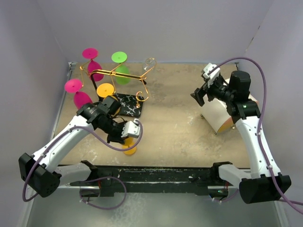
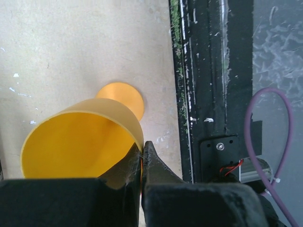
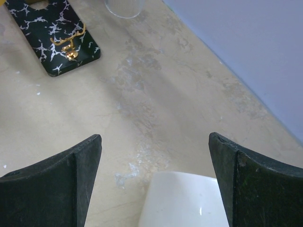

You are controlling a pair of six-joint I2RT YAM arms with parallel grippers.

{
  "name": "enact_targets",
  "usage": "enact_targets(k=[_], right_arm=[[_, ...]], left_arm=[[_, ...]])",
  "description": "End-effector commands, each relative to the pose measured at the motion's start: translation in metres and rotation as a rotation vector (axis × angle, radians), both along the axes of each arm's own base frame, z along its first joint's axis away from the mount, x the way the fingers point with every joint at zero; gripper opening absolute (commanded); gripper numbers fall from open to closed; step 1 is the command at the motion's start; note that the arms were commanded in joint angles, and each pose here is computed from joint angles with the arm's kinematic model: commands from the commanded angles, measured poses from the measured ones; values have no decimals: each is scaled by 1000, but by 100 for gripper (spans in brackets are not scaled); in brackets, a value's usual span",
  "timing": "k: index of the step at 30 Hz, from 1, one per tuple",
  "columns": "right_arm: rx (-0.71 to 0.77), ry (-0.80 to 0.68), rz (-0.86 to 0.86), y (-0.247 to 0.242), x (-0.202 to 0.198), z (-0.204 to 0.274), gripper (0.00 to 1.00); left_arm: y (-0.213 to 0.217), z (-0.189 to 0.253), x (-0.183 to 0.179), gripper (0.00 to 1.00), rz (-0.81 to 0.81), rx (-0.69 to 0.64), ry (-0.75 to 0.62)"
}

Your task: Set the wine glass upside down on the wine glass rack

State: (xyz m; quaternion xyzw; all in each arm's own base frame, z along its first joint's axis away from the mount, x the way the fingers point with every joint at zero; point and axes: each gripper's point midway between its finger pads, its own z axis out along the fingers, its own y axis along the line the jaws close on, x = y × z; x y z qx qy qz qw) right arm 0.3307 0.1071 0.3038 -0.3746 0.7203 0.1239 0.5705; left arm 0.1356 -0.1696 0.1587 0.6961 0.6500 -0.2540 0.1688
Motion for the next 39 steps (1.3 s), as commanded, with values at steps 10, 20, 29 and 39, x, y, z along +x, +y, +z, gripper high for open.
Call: enact_targets(k=[10,20,29,39], right_arm=[[-7,-64,-66,-12,-17,41,98],[55,-70,-53,-6,-25,61,99],[180,-115,2,11,-24,110,97],[411,-74,-103,12,-17,173,90]], left_arm=[[-38,112,-32,0,-116,-389,-52],[-83,222,-19,0,-110,-758,-104],[-117,288,28,0,-24,-861,-108],[-125,360,109,0,333,-944,-286]])
